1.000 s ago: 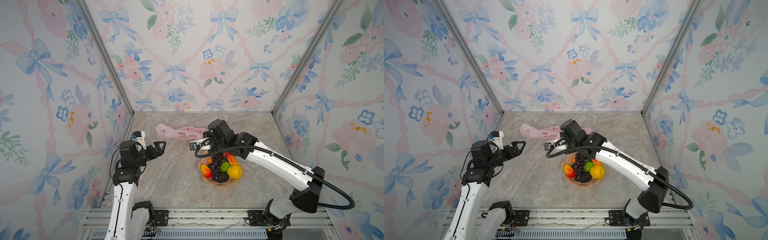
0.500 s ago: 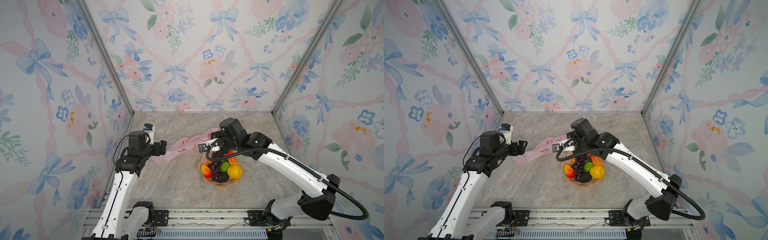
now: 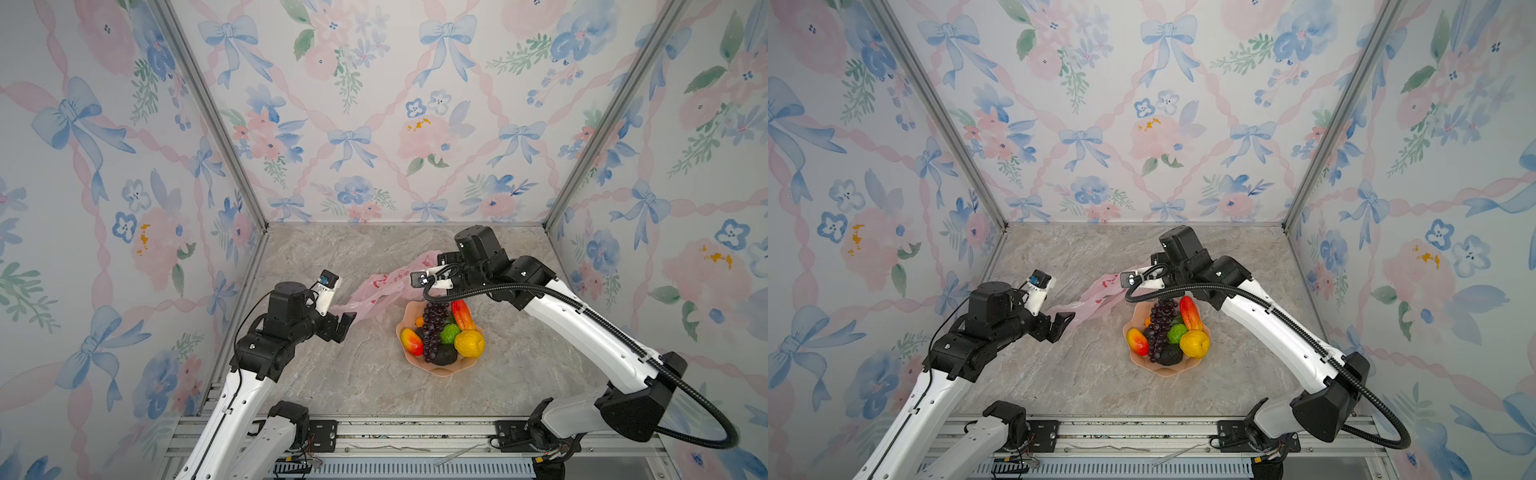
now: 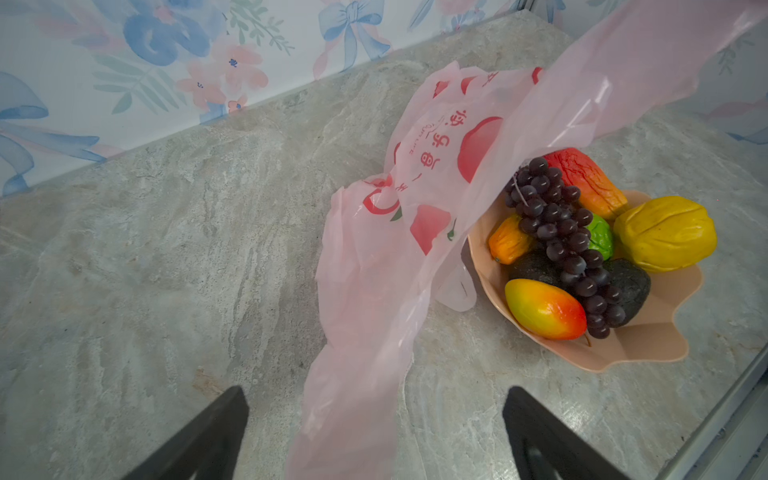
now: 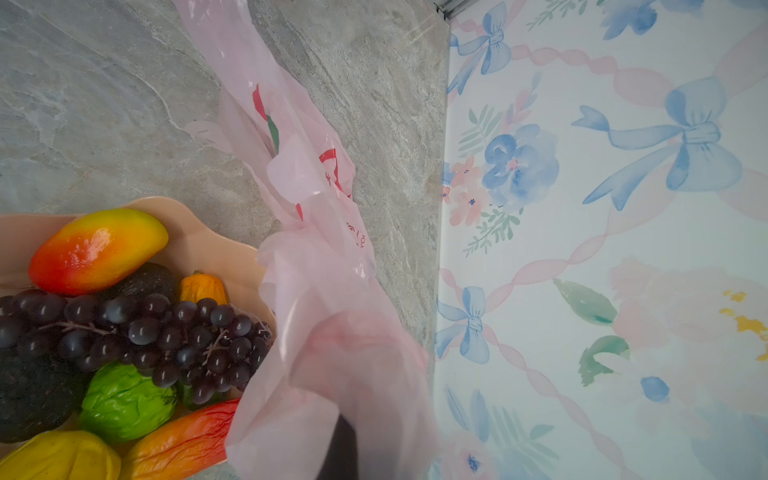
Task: Place the fruits into the plastic bag
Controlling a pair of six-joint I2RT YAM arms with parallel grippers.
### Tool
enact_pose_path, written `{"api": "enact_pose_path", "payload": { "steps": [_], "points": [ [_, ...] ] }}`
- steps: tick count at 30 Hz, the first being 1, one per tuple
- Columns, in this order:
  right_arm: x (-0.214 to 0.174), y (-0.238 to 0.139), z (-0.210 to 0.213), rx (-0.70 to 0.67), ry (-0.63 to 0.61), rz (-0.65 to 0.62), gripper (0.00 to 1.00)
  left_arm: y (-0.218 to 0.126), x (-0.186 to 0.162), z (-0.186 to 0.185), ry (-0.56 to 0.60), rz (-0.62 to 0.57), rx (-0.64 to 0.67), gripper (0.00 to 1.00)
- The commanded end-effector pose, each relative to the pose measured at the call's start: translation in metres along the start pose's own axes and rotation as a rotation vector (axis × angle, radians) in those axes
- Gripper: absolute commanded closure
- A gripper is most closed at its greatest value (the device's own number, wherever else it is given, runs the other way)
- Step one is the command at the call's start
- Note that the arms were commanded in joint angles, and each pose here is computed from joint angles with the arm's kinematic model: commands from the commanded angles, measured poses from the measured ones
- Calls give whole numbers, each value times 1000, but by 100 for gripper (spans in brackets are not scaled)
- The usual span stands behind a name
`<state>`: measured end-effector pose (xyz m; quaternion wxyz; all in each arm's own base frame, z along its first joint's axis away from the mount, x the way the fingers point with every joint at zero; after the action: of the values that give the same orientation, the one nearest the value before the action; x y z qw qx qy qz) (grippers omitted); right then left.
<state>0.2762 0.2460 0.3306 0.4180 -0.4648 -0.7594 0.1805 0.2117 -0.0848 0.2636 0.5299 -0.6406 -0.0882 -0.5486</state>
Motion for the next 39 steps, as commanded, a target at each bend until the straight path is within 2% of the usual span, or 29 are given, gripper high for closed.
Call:
{"api": "enact_pose_path", "payload": {
  "steps": [1,7,13,16,18,23,27,28,32,33,37,39],
  "points": [
    [-5,1,3,21,39,0,100,6,-2,-2,20,51,-38,3],
    [-10,-1,-2,3,57,8,100,29,-8,-1,1,177,-70,8],
    [-14,-1,-8,-11,71,15,100,34,-9,-4,6,200,-88,8],
    [-16,0,-11,-17,81,19,100,38,-11,-4,0,229,-94,12],
    [-17,1,-12,-19,84,20,100,42,-13,-3,-6,253,-92,19],
    [-21,1,-13,-23,87,31,100,47,-15,-3,-8,279,-88,48],
    [-25,0,-15,-29,95,37,100,48,-16,-6,-4,284,-101,56],
    [-25,-1,-15,-29,93,39,100,49,-16,-6,-2,286,-104,61],
    [-27,-1,-14,-27,94,46,100,51,-16,-9,5,304,-112,95],
    [-27,-2,-14,-26,96,47,100,51,-15,-10,8,307,-113,100],
    [-32,0,-8,-6,115,62,99,48,1,-12,-32,267,-136,100],
    [-35,-2,-3,-3,149,67,76,44,16,-15,-80,219,-175,100]
  ]
}}
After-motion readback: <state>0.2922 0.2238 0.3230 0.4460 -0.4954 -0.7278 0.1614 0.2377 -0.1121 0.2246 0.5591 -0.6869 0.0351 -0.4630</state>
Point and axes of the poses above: each gripper's point midway between its finger pads, its own y axis out along the fingers, its own z axis along the line the jaws close on, x = y × z, the point moved 5 cm from there along -y, back along the fingers, and after that the axes turned 12 degrees about y, right-handed, at the moved point
